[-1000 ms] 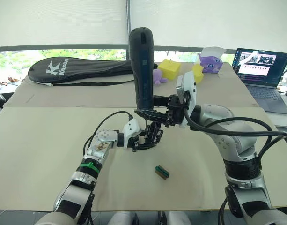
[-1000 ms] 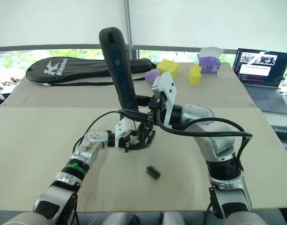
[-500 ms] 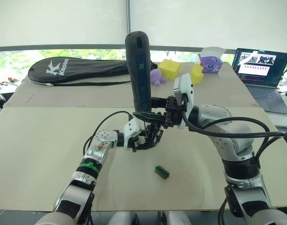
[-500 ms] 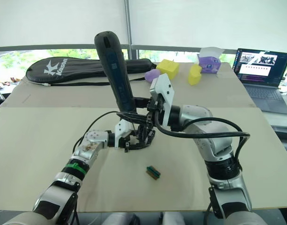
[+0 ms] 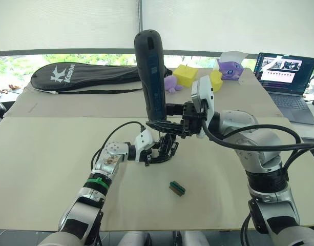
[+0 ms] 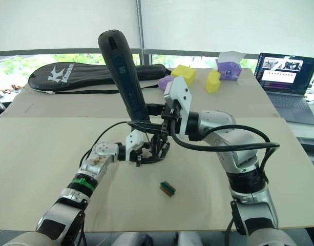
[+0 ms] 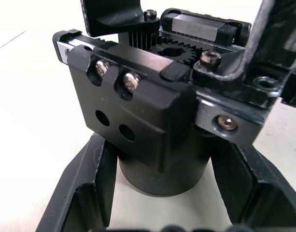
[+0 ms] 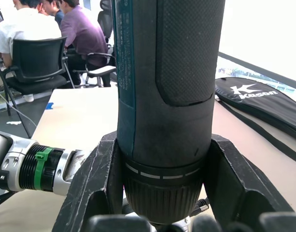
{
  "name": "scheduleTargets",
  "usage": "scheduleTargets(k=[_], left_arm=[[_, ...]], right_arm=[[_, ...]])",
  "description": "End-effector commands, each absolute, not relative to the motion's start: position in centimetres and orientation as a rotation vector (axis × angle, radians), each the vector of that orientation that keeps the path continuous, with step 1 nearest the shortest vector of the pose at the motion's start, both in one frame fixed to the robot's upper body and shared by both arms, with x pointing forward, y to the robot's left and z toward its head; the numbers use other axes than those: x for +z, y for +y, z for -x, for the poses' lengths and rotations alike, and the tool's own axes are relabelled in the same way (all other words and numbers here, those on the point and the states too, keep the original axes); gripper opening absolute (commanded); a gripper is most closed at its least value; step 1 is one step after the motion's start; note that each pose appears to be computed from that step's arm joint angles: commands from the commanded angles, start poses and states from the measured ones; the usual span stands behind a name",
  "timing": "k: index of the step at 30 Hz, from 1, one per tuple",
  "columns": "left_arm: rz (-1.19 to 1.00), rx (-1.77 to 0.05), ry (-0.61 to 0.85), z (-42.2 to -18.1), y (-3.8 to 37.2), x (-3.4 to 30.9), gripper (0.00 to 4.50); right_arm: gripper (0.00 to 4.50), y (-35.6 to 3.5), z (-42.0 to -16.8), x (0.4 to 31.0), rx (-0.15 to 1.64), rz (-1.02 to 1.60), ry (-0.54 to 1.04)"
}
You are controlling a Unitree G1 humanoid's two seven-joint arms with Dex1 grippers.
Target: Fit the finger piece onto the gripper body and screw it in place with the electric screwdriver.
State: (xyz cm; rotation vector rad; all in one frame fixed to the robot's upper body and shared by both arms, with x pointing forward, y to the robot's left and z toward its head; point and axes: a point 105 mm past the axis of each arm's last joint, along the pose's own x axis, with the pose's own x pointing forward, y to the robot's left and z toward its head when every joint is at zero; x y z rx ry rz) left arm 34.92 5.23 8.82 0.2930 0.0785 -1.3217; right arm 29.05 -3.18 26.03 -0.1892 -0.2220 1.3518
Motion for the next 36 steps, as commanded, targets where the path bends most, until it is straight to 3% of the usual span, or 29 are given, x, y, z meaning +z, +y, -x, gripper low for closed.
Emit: scheduleTargets(k=[1,29,30,33,36], left_arm=[[-0.314,-1.337,0.044,-34.73,4.98,9.54,2.30],[-0.303,-1.313,0.072,-34.98,5.31,9.14,2.30],[-0.302,-1.313,0.070,-35.03,5.29,9.21,3.37],[-0.305,-1.311,0.068,-35.11,5.26,9.30,4.50],[-0.314,-1.310,0.068,-35.13,5.28,9.25,4.50]], right_arm=[[1.92,-3.06,-28.47,27.89,1.358,0.221,-0.320],[1.92,-2.78,-28.09,28.12,1.376,0.184,-0.330],[1.92,-2.78,-28.09,28.14,1.375,0.183,-0.330],[1.92,-2.78,-28.10,28.14,1.374,0.183,-0.330],[1.92,-2.79,-28.13,28.15,1.373,0.183,-0.329]])
